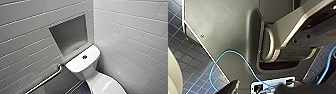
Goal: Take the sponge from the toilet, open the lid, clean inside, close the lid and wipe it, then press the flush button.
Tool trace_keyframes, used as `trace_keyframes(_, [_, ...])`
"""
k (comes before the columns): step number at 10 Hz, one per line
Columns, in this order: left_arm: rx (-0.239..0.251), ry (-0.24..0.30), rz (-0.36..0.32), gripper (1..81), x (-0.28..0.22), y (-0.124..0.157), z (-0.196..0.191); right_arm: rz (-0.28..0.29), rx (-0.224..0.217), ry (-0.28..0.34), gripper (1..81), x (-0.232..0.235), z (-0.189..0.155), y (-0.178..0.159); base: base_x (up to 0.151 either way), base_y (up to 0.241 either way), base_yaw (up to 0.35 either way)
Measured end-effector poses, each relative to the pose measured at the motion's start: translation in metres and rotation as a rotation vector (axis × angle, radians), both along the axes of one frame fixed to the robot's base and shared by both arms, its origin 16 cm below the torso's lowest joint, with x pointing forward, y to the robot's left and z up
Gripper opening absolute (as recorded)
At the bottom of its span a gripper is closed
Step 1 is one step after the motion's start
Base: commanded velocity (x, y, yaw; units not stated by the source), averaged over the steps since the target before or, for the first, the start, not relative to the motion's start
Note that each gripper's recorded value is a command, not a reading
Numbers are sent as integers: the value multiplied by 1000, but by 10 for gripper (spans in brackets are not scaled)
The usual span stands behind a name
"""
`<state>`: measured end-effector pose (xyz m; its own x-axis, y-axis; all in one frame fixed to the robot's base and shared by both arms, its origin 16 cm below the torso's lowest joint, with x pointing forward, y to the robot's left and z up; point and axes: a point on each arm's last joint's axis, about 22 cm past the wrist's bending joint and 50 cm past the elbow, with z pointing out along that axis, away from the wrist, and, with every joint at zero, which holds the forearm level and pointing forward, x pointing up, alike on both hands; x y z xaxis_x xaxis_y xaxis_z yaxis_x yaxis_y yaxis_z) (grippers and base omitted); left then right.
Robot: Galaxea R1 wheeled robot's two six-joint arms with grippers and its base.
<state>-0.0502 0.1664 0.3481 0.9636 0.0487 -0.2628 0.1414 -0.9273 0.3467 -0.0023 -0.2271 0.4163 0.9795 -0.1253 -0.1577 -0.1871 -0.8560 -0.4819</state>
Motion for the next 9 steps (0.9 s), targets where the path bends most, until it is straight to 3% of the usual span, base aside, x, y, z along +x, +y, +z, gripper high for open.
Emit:
trace_keyframes(3, [0,-33,0,811,-3,0,17,27,10,-16,10,-21,10,20,0,0,0])
trace_keyframes(9, [-3,-145,-1,811,6,-4,45,42,7,-140,10,-17,33,30,0,0,0])
